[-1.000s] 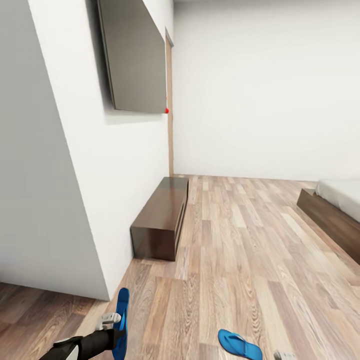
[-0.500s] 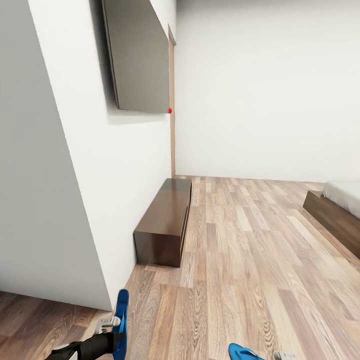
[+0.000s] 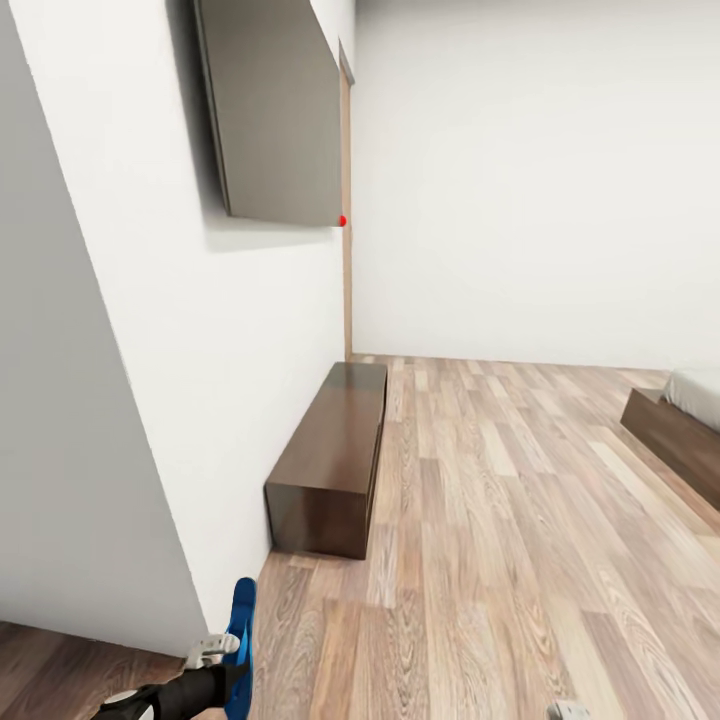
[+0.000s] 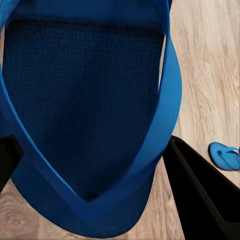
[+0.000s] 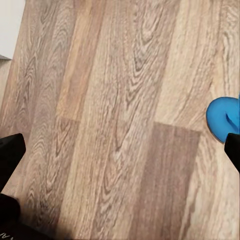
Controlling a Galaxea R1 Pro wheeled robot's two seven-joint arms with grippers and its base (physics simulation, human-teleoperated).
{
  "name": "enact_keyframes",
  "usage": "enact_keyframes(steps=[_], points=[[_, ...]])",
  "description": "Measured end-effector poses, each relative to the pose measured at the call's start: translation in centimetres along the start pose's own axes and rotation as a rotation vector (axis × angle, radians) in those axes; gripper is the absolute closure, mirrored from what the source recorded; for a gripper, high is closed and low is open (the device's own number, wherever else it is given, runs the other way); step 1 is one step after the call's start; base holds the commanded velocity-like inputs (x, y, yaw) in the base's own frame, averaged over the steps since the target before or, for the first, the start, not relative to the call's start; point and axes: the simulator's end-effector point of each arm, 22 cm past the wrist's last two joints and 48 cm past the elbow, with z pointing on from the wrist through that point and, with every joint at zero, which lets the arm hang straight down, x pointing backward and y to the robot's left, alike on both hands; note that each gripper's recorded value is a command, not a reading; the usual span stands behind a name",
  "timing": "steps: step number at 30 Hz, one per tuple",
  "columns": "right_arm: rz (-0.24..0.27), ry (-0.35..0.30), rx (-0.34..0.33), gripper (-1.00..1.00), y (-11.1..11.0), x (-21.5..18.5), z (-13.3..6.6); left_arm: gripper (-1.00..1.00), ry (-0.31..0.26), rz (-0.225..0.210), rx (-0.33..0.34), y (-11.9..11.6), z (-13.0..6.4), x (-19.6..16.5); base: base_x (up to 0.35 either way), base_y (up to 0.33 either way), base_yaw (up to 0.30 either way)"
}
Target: In the bedroom, move the book from the bed onto either nightstand, and place the two sandals side by side next to the bed.
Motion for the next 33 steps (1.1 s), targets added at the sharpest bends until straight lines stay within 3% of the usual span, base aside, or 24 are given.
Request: enact_keyframes(steps=[11,33], points=[[-0.001,0.002,0.000,-1.00,-0.02,0.04,0.02,1.00,0.000,0.000,0.001,-0.08,0.07,0.03,0.210,0.000,-0.022],[-0.002,0.002,0.000,-1.00,0.00,0.06,0.02,1.00,0.000,-0.001,0.000,0.00,0.03,0.00,0.015,0.003,-0.245]])
